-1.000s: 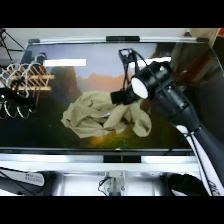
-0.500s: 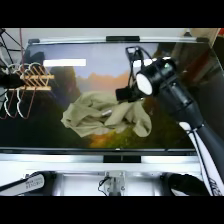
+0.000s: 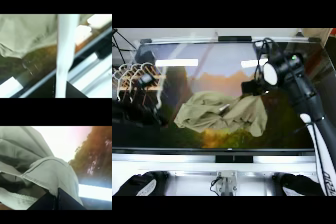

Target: Fold the shirts.

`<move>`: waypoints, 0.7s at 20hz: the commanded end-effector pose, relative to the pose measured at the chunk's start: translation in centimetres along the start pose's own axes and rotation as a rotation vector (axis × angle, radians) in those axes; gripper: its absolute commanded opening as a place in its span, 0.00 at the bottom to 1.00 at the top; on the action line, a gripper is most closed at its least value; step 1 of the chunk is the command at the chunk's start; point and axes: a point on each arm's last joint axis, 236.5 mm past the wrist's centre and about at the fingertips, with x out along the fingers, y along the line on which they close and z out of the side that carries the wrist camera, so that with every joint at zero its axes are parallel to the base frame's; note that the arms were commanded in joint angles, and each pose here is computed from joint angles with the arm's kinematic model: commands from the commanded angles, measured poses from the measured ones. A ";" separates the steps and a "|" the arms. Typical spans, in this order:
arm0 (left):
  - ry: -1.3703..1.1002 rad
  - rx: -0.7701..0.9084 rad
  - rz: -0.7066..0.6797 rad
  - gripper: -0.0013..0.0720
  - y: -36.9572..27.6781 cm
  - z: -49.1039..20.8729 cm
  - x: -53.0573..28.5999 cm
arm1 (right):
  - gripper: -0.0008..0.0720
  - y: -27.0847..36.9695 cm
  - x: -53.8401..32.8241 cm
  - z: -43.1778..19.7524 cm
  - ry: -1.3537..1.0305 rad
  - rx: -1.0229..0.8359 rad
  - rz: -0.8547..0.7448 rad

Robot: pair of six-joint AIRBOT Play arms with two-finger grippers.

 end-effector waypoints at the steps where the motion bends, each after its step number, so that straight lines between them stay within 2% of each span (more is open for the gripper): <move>1: 0.123 0.132 -0.094 0.08 -5.3 -5.9 2.7 | 0.10 -1.4 0.1 1.5 -0.048 -0.050 -0.016; 7: 0.190 0.241 -0.156 0.08 -8.1 -8.6 4.3 | 0.10 -1.6 -0.1 3.5 -0.136 -0.110 -0.032; 14: 0.173 0.228 -0.146 0.08 -7.7 -7.6 5.1 | 0.10 -1.3 -0.4 3.6 -0.144 -0.108 -0.017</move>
